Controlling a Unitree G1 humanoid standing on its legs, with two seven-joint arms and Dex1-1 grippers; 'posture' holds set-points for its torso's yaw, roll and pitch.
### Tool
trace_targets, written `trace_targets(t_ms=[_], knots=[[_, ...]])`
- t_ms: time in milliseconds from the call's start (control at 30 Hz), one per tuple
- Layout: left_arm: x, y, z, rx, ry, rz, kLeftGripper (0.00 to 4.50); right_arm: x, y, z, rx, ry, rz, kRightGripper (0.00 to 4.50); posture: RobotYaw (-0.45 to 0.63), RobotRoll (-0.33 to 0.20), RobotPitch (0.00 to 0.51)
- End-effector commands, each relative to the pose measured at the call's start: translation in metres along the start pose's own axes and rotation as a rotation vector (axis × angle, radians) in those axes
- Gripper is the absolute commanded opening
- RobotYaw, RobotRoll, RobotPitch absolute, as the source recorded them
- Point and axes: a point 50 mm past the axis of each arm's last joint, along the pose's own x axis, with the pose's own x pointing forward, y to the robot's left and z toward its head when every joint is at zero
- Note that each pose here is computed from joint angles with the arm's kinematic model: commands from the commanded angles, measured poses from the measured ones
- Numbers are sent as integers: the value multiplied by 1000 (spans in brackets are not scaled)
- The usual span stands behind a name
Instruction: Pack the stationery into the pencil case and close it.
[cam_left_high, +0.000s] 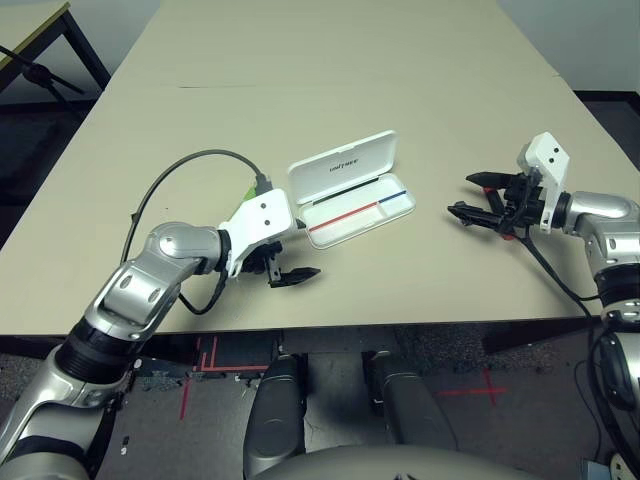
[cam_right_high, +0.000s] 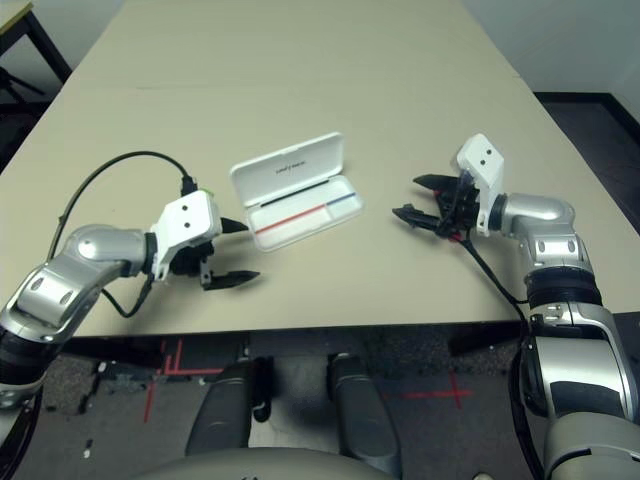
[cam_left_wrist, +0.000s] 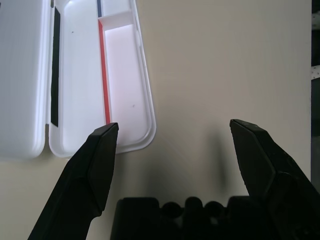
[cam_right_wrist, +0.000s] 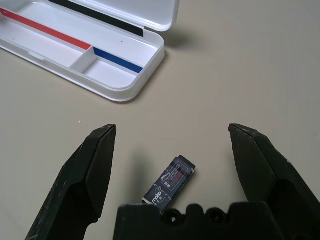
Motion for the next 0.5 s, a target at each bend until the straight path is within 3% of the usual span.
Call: trace_targets(t_ms=[33,500], knots=[[8,-1,-2,1,33,-26,4484,-2,2,-4,-8,17,3,4500,15,0,164],[30,10,-1,34,101,-57,4484,-2,2,-5,-18,12,-10,4500,2,0,167]])
